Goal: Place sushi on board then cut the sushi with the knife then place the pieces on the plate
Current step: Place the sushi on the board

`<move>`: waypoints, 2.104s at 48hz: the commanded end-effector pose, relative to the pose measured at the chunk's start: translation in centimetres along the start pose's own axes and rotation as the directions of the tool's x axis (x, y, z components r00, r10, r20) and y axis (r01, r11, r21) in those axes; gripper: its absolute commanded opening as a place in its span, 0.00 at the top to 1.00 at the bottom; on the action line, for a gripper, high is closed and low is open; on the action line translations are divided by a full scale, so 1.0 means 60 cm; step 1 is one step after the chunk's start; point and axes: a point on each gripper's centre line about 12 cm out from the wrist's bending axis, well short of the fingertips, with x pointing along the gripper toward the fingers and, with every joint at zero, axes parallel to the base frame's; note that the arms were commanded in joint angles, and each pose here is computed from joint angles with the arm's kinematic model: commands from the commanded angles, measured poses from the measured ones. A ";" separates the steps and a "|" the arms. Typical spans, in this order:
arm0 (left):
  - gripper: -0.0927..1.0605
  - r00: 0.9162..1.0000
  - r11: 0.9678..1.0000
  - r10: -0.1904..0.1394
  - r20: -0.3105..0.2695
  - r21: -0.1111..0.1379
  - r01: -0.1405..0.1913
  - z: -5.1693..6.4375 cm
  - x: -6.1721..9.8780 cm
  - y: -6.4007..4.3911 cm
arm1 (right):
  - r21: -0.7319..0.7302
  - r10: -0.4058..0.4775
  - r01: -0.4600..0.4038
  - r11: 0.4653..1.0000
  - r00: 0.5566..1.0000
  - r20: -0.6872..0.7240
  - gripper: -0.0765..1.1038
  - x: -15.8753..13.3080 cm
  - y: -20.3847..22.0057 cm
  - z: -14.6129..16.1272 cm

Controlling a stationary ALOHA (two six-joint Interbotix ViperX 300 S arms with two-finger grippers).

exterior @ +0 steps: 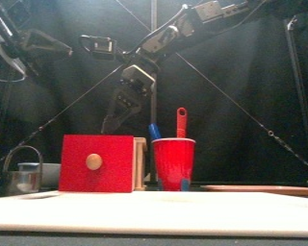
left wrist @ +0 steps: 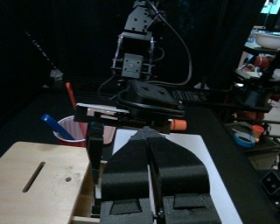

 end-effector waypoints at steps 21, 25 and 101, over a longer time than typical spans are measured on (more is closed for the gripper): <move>0.76 1.000 1.000 0.003 0.011 -0.006 -0.003 0.003 0.001 0.001 | 0.005 -0.024 0.024 1.000 1.000 0.013 0.16 -0.002 -0.022 0.009; 0.76 1.000 1.000 0.005 0.006 -0.008 -0.005 0.000 0.000 0.001 | 0.002 -0.022 0.022 1.000 1.000 0.009 0.16 0.003 -0.021 0.008; 0.76 1.000 1.000 0.017 0.018 -0.008 -0.017 0.006 0.000 0.005 | 0.226 -0.032 0.026 0.974 0.999 0.024 0.39 -0.263 0.035 -0.061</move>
